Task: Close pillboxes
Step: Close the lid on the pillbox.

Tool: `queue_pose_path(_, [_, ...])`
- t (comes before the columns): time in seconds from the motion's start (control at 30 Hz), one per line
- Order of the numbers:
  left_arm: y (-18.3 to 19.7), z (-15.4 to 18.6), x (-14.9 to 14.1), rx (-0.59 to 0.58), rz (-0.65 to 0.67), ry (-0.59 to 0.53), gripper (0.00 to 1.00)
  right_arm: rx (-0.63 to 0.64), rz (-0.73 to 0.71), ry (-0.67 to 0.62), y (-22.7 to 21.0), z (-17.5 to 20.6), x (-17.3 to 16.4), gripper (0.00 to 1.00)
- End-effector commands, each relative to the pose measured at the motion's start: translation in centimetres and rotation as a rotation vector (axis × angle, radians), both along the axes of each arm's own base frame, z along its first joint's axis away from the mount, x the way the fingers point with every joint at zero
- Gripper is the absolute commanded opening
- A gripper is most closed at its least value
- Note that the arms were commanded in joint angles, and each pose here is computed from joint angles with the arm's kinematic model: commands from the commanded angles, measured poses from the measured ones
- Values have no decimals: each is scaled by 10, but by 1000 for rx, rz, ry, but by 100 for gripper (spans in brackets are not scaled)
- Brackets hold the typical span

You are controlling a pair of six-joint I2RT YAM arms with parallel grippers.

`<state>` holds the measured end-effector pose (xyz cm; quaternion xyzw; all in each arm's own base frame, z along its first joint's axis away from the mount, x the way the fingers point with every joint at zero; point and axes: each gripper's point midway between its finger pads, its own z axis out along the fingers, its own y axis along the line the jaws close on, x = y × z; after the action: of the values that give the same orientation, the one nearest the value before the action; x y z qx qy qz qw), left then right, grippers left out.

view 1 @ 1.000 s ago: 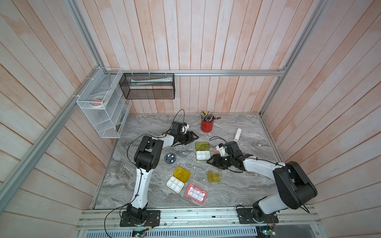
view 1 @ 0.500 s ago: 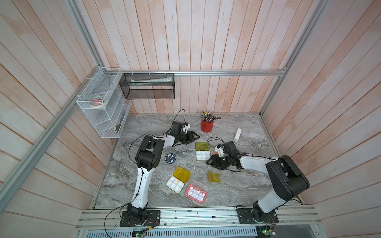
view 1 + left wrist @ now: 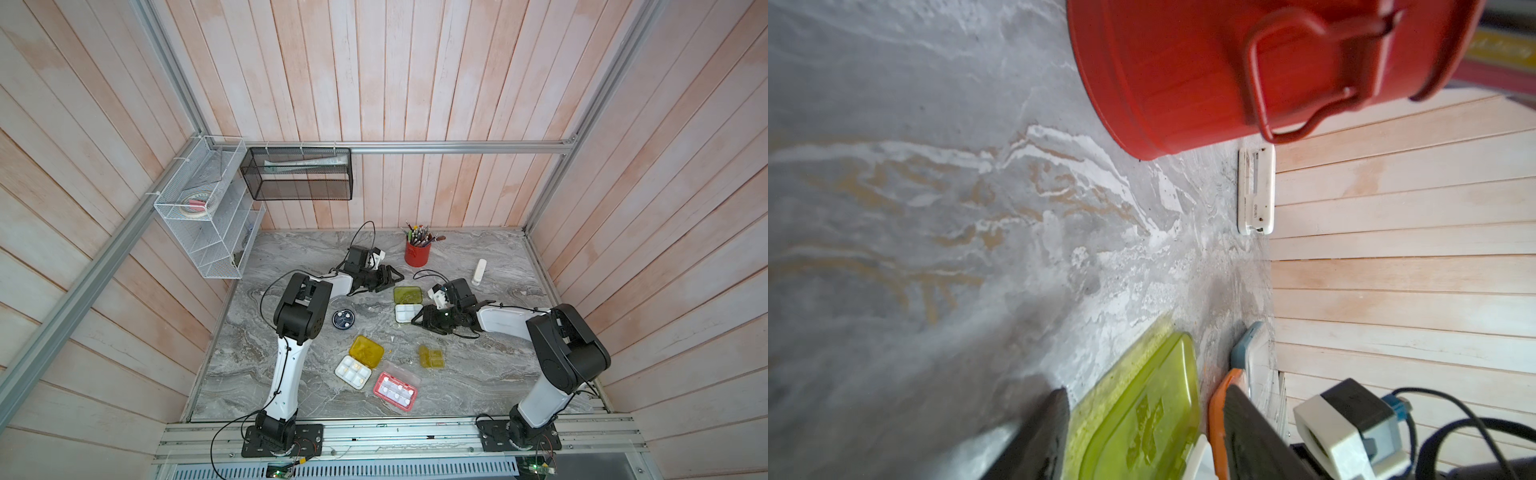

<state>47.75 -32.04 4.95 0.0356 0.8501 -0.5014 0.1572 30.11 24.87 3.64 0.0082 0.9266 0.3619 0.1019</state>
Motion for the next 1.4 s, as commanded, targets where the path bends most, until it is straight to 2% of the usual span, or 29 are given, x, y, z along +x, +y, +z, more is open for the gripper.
queue_pose_path(0.0, [1, -23, -14, 27, -21, 63, 62, -51, 4, 18, -5, -10, 0, 55])
queue_pose_path(0.23, [-2, -13, -19, -9, -41, 51, 62, -86, 2, 20, -10, -14, 1, 54])
queue_pose_path(0.9, [-3, 7, -30, -75, -65, 13, 62, -87, 4, 32, -8, -20, 4, 52])
queue_pose_path(1.37, [-2, 32, -36, -117, -80, -75, 62, -86, 1, 40, -7, -22, 4, 52])
